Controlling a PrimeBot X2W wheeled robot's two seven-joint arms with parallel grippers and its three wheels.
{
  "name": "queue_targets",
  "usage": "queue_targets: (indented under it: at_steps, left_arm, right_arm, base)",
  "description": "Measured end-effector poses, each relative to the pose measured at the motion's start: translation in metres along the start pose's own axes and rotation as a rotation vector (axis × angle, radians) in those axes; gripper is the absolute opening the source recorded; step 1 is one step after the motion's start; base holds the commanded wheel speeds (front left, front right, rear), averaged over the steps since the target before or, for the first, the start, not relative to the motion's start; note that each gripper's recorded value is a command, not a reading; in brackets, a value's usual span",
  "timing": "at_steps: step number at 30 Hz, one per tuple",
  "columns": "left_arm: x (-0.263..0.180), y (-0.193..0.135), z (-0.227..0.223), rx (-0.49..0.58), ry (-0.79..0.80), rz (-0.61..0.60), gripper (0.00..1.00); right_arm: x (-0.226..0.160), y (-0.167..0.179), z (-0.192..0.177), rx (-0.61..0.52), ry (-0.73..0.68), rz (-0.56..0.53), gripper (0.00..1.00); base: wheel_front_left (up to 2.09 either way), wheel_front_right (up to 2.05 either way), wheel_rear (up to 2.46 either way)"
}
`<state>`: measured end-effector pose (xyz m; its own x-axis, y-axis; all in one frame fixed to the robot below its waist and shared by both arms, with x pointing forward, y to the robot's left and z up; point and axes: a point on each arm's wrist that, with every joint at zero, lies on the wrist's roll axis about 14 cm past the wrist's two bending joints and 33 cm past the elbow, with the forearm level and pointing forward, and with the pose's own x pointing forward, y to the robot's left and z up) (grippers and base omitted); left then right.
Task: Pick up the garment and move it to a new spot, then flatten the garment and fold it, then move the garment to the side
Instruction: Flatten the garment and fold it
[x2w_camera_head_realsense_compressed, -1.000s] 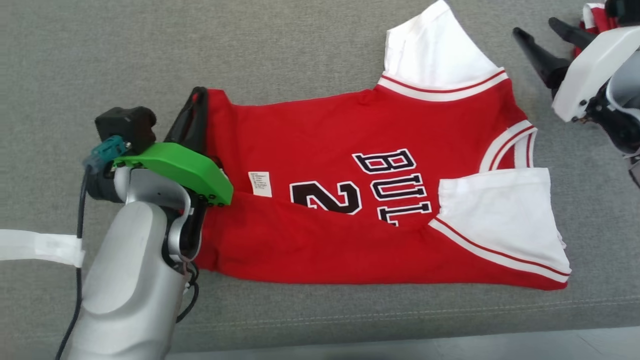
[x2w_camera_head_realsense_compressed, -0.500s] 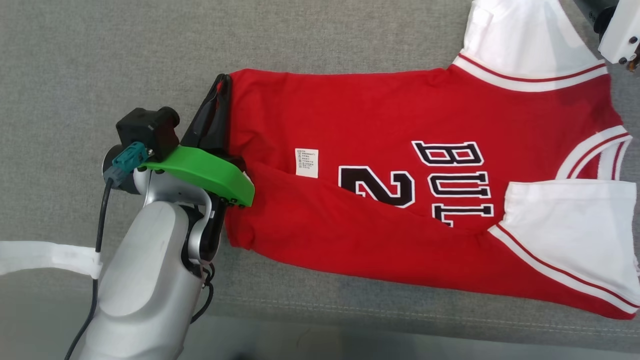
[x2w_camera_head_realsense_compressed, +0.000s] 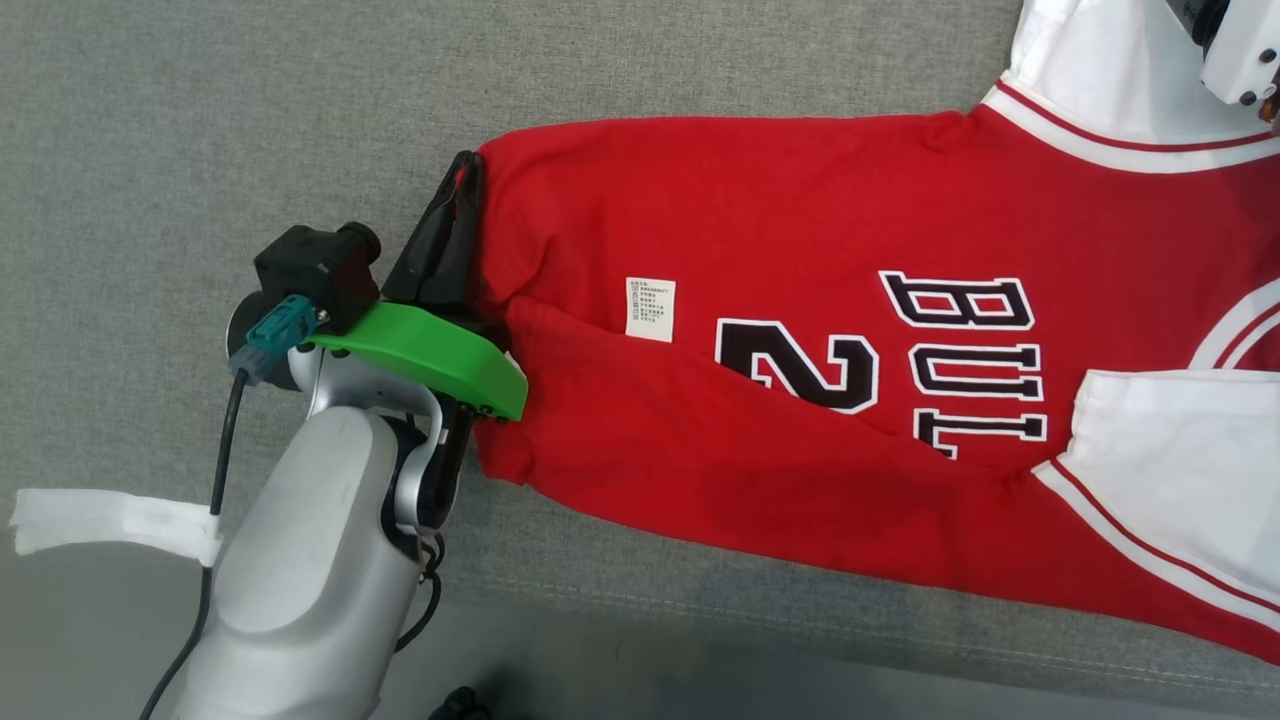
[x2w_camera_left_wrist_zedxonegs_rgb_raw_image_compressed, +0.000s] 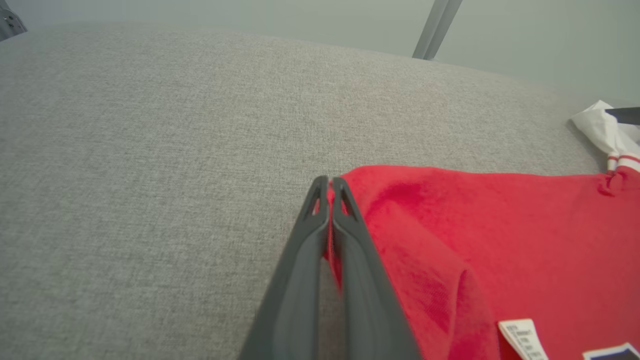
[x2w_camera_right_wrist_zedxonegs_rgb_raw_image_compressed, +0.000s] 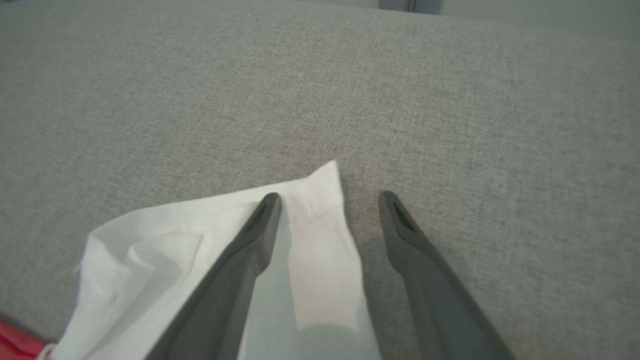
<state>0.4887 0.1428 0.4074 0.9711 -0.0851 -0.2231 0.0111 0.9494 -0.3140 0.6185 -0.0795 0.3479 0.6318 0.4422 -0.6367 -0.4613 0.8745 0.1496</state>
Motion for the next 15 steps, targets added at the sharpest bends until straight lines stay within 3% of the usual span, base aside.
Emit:
queue_targets:
  at_steps: [1, 2, 3, 4, 6, 15]
  left_arm:
    - [0.0, 0.0, 0.0, -0.002, -0.001, 0.0, 0.0]
    - [0.0, 0.0, -0.001, -0.005, 0.001, 0.001, 0.0]
    - [0.0, 0.0, -0.002, -0.006, 0.001, 0.002, 0.0]
    - [0.0, 0.001, -0.003, -0.006, 0.004, 0.003, 0.0]
    - [0.0, 0.001, -0.004, -0.01, 0.006, 0.005, 0.0]
    - [0.003, 0.005, -0.002, -0.041, -0.014, 0.03, 0.0]
  right_arm:
    - [0.001, 0.0, 0.0, 0.0, 0.001, -0.001, 0.64]
    - [0.002, 0.0, 0.001, 0.0, 0.0, 0.0, 0.46]
    - [0.003, 0.0, 0.001, -0.001, -0.003, 0.002, 0.37]
    - [0.004, 0.001, 0.001, 0.001, -0.004, 0.004, 0.19]
    - [0.006, 0.004, 0.0, 0.005, 0.0, 0.01, 0.0]
    - [0.001, 0.014, 0.007, 0.02, -0.06, 0.022, 0.0]
  base:
    - [0.0, 0.0, 0.0]
    - [0.0, 0.0, 0.0]
    - [0.0, 0.0, 0.0]
    - [0.0, 0.0, 0.0]
    - [0.0, 0.0, 0.0]
    - [0.0, 0.0, 0.0]
